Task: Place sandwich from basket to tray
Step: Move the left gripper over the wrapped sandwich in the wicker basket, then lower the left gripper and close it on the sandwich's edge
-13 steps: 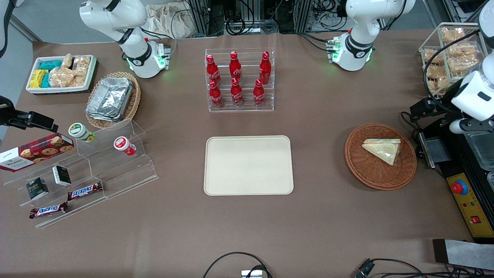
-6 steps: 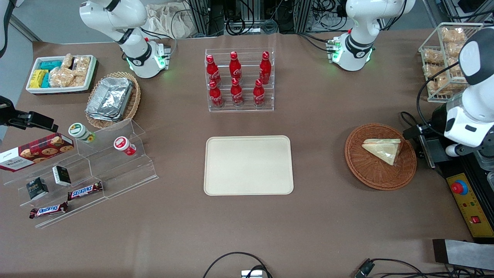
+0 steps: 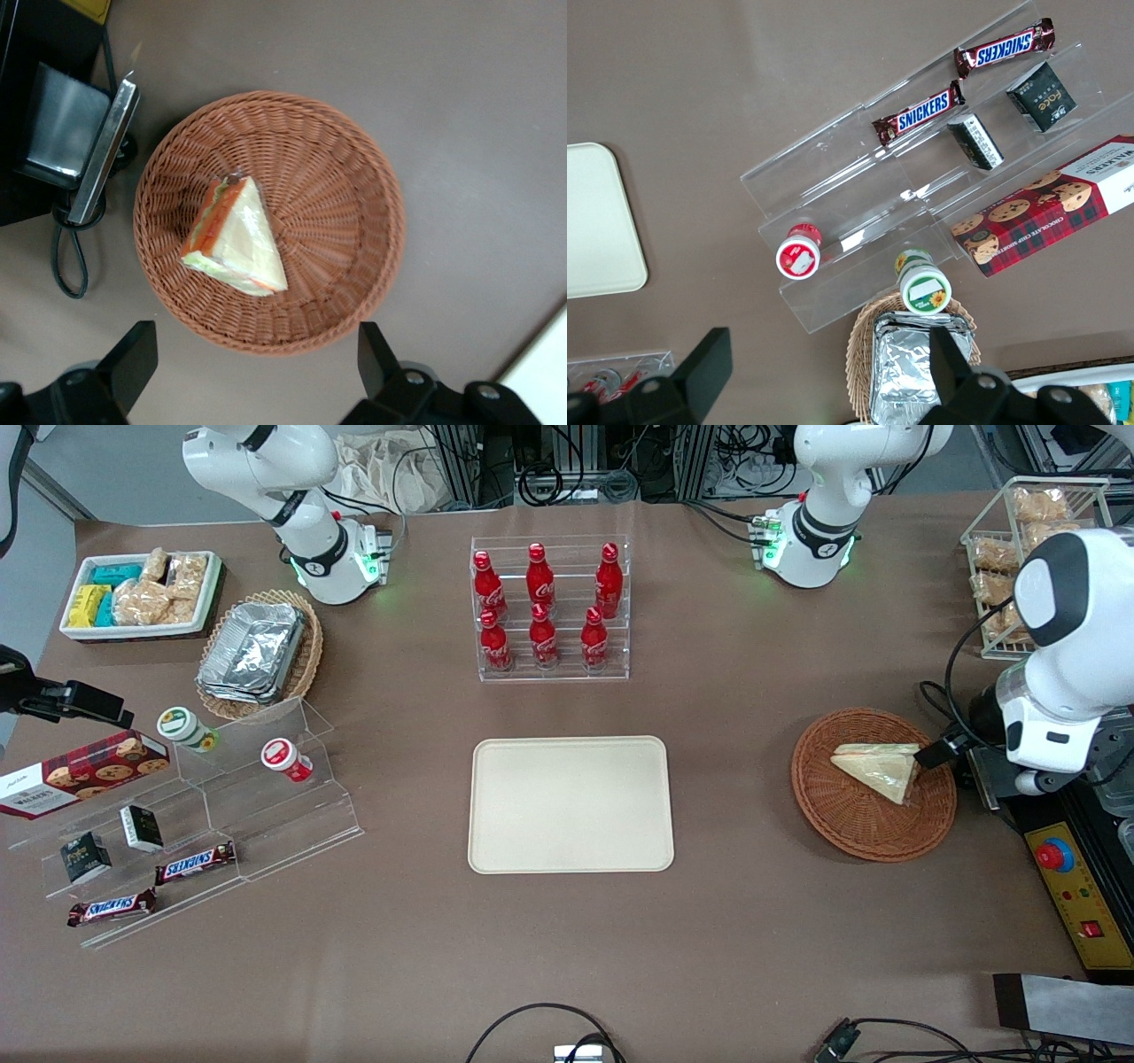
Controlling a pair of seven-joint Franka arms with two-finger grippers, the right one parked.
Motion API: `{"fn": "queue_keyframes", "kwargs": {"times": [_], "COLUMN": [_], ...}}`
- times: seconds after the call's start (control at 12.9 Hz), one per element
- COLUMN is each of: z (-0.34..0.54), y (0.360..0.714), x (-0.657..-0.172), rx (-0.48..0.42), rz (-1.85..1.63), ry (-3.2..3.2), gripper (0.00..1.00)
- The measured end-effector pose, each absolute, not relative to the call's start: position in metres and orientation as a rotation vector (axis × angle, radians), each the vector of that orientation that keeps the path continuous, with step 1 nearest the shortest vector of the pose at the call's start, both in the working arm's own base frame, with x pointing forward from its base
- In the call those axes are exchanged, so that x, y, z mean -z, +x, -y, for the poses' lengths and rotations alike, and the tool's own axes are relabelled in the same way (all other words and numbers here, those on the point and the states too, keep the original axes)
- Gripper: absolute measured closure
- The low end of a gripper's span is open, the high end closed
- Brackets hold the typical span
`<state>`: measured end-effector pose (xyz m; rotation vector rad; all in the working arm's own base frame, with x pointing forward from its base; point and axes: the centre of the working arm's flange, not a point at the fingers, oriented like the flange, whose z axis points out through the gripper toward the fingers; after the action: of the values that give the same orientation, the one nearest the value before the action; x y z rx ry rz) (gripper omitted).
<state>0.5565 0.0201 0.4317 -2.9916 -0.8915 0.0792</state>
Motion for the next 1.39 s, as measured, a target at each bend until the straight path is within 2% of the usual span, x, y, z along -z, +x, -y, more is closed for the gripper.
{"fn": "queue_keyframes", "kwargs": {"times": [0.31, 0.93, 1.39], "z": [-0.06, -0.063, -0.063], "y": [0.528, 0.516, 0.499], "x": [-0.389, -0.36, -0.315], "rx": [-0.038, 0.052, 0.089], "rz": [1.065, 1.298, 1.362], "ry": [-2.945, -2.905, -2.905], "gripper": [0.0, 0.0, 0.0]}}
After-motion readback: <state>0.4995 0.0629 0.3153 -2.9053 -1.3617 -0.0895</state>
